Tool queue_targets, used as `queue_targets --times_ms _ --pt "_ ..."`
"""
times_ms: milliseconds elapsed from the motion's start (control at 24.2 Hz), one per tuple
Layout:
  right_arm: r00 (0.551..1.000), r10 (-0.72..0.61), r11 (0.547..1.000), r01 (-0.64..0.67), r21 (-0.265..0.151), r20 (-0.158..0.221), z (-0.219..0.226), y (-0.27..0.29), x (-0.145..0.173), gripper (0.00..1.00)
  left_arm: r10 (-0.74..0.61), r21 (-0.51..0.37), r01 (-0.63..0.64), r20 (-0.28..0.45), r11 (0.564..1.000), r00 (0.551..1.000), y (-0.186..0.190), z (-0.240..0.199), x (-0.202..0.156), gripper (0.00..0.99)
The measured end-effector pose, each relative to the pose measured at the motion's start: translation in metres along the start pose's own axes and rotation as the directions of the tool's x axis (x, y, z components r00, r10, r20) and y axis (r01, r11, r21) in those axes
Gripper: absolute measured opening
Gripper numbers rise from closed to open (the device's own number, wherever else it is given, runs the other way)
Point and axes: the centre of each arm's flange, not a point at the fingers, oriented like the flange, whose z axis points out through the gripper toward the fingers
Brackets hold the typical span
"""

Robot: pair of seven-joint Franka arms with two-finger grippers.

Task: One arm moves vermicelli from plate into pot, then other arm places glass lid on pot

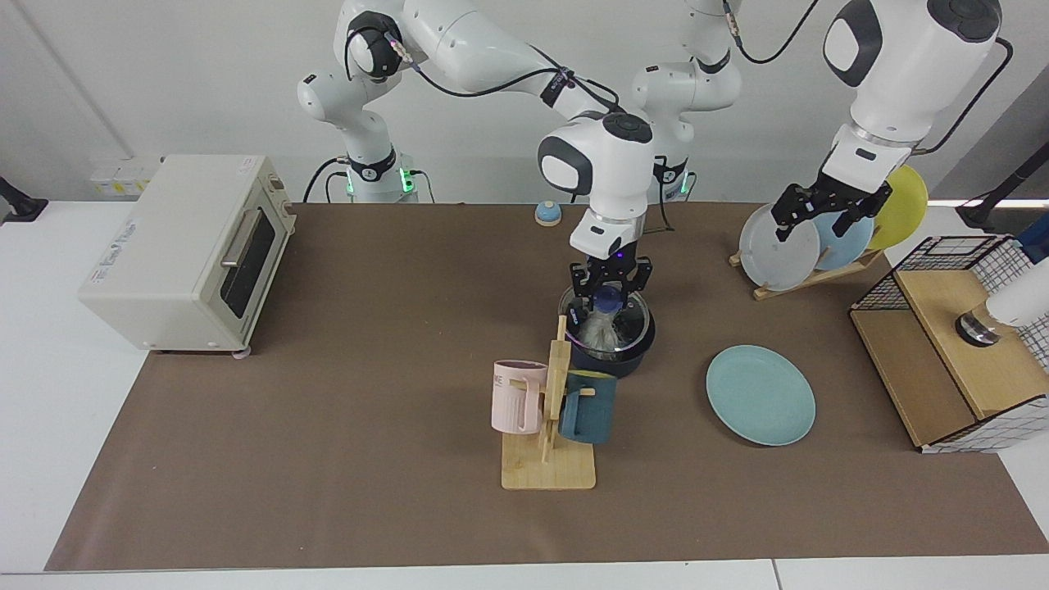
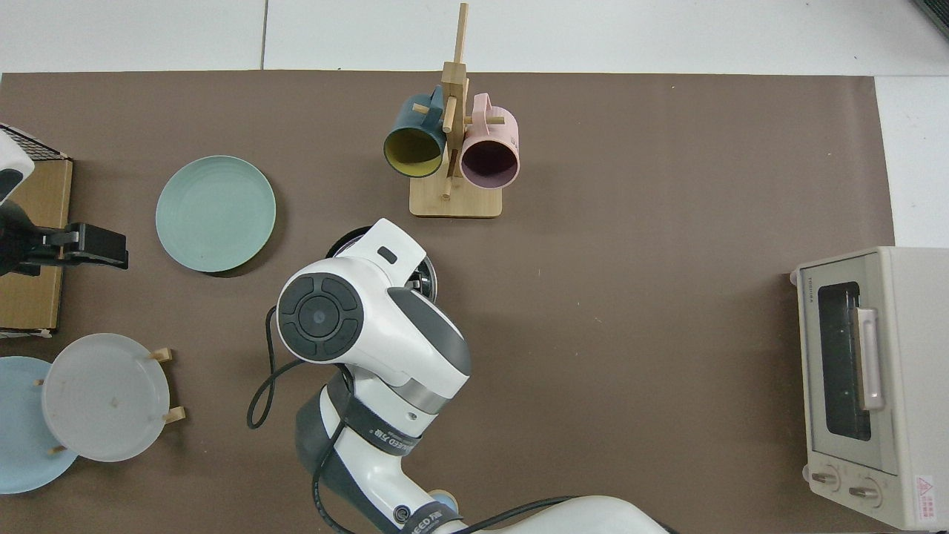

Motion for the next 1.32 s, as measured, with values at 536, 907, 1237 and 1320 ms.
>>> queue_targets --times_ms 536,907,1237,1320 --pt "1.000 -0.009 1.000 0.009 -0.005 0.003 0.009 -0.009 0.010 0.61 0.000 0.000 0.000 0.000 1.000 1.000 0.000 0.000 0.000 0.991" --pt "1.000 -0.023 1.000 0.023 -0.007 0.004 0.009 -0.009 0.011 0.61 0.000 0.000 0.000 0.000 1.000 1.000 0.000 0.000 0.000 0.991" --pt "0.999 -0.034 0.999 0.034 -0.007 0.002 0.008 -0.009 0.012 0.61 0.000 0.000 0.000 0.000 1.000 1.000 0.000 0.000 0.000 0.991" --pt "0.999 -0.035 0.999 0.035 -0.007 0.002 0.008 -0.009 0.012 0.61 0.000 0.000 0.000 0.000 1.000 1.000 0.000 0.000 0.000 0.991"
